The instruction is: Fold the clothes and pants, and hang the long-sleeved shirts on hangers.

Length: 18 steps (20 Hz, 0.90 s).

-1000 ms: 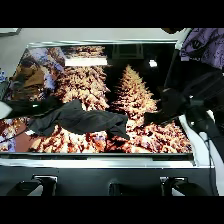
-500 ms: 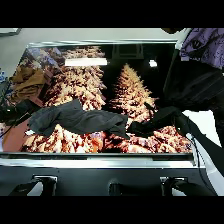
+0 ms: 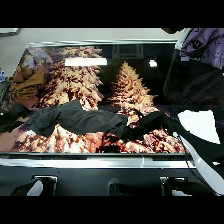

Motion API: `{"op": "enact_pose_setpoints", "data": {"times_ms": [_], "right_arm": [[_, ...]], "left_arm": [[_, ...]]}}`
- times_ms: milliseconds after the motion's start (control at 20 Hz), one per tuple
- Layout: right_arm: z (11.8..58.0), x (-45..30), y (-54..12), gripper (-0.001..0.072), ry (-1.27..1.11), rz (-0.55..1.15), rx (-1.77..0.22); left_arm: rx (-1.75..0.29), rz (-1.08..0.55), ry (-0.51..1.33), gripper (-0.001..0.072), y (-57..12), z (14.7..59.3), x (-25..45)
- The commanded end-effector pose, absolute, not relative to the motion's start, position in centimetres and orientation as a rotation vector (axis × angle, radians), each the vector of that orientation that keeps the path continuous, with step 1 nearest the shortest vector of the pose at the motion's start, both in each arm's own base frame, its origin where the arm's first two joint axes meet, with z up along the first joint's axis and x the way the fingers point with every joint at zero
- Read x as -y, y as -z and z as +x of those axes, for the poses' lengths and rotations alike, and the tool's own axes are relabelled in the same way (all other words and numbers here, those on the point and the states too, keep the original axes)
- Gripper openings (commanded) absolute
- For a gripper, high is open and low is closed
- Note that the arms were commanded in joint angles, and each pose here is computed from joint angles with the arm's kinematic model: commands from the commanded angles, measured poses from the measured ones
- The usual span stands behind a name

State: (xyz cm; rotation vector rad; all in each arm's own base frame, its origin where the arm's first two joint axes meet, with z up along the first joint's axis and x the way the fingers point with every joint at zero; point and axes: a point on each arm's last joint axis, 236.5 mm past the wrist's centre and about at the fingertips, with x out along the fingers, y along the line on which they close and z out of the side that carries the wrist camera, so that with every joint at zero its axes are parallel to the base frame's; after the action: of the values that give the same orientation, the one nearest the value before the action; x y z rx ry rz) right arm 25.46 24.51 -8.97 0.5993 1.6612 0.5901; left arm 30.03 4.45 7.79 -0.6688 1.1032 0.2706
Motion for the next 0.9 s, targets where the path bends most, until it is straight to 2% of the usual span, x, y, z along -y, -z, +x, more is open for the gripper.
{"op": "enact_pose_setpoints", "data": {"times_ms": [0, 150, 250, 400, 650, 850], "right_arm": [[26.8, -24.4, 9.4, 0.0033, -0.562, 0.583, -1.607], [28.6, -22.1, 7.7, 0.0032, -0.524, 0.563, -1.523], [29.1, -20.5, 6.0, 0.0032, -0.52, 0.529, -1.472], [29.2, -19.2, 4.1, 0.0032, -0.526, 0.448, -1.409], [29.6, -18.2, 3.3, 0.0032, -0.449, 0.464, -1.389], [29.8, -18.2, 3.3, 0.0032, -0.442, 0.467, -1.38]], "left_arm": [[-1.108, -0.671, -0.337, 0.0654, -6.9, 28.2, -8.7], [-1.069, -0.781, -0.295, 0.0672, -3.6, 27.3, -10.4], [-1.006, -0.846, -0.336, 0.0672, -1.1, 27.4, -11.4], [-1.023, -0.826, -0.338, 0.0672, 2.4, 27.1, -11.5], [-1.121, -0.897, -0.227, 0.0672, 5.8, 27.4, -9.3], [-1.175, -0.89, -0.103, 0.0671, 7.0, 28.7, -6.0]]}}
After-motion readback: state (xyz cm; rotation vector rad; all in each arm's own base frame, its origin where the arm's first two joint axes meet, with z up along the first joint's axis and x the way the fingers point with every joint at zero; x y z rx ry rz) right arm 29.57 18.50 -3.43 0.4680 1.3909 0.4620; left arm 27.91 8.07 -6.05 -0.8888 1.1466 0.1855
